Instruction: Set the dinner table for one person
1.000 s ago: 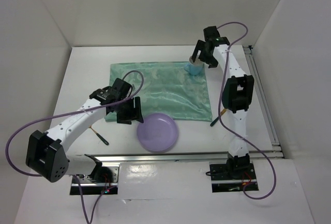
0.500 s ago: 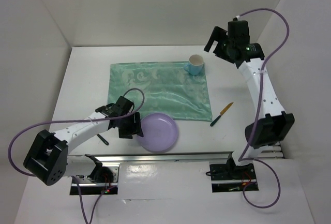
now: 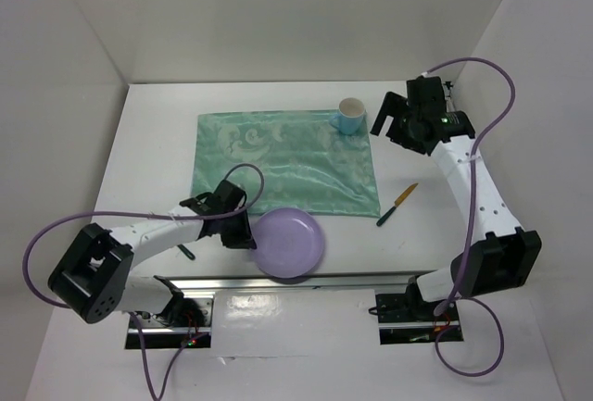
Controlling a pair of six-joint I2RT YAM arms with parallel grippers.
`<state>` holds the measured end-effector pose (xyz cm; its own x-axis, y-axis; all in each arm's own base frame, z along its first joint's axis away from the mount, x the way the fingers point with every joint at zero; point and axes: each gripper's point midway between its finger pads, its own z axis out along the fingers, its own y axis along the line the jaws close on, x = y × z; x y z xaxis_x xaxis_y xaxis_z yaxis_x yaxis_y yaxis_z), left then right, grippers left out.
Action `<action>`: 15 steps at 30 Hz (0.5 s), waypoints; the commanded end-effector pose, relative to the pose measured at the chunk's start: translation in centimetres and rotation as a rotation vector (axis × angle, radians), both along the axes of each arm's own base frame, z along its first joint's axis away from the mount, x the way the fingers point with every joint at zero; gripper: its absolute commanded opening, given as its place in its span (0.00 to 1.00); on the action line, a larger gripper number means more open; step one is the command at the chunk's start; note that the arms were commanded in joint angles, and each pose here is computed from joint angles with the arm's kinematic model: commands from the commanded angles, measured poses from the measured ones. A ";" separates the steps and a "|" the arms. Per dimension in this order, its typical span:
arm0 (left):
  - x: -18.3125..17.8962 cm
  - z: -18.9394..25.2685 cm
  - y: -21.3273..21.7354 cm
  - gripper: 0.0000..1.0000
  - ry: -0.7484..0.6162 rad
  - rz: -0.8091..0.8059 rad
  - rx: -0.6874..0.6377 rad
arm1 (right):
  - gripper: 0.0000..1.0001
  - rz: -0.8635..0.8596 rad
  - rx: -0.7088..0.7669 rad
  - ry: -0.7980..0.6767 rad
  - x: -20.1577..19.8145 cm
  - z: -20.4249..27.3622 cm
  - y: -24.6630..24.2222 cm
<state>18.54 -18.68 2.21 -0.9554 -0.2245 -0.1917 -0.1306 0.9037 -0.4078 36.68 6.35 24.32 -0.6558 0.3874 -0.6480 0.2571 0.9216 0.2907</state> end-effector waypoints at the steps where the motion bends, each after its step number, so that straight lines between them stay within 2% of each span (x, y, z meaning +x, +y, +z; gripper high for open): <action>1: -0.2 1.0 0.2 0.00 -0.003 -0.012 0.032 | 0.97 -0.035 -0.018 -0.065 -1.5 2.3 -1.1; 8: 0.7 10.1 -0.2 0.00 -0.177 -0.074 -0.029 | 0.97 -0.074 -0.045 -0.027 -2.5 1.0 -2.4; 9: 2.4 12.3 -0.3 0.00 -0.237 -0.042 -0.049 | 0.97 -0.055 -0.020 -0.007 -2.7 0.4 -2.1; 11: 3.6 13.8 0.0 0.00 -0.252 -0.024 -0.037 | 1.00 -0.037 -0.011 0.005 -2.8 -0.2 -2.0; 12: 5.7 16.1 0.0 0.00 -0.311 0.000 -0.045 | 1.00 -0.038 -0.005 0.030 -3.1 -1.2 -2.1; 14: 8.0 15.4 -0.1 0.00 -0.263 0.029 -0.005 | 1.00 -0.023 0.005 0.078 -3.6 -2.6 -1.8; 15: 10.2 17.0 0.0 0.00 -0.296 0.053 -0.001 | 1.00 -0.032 0.008 0.117 -4.0 -3.6 -1.8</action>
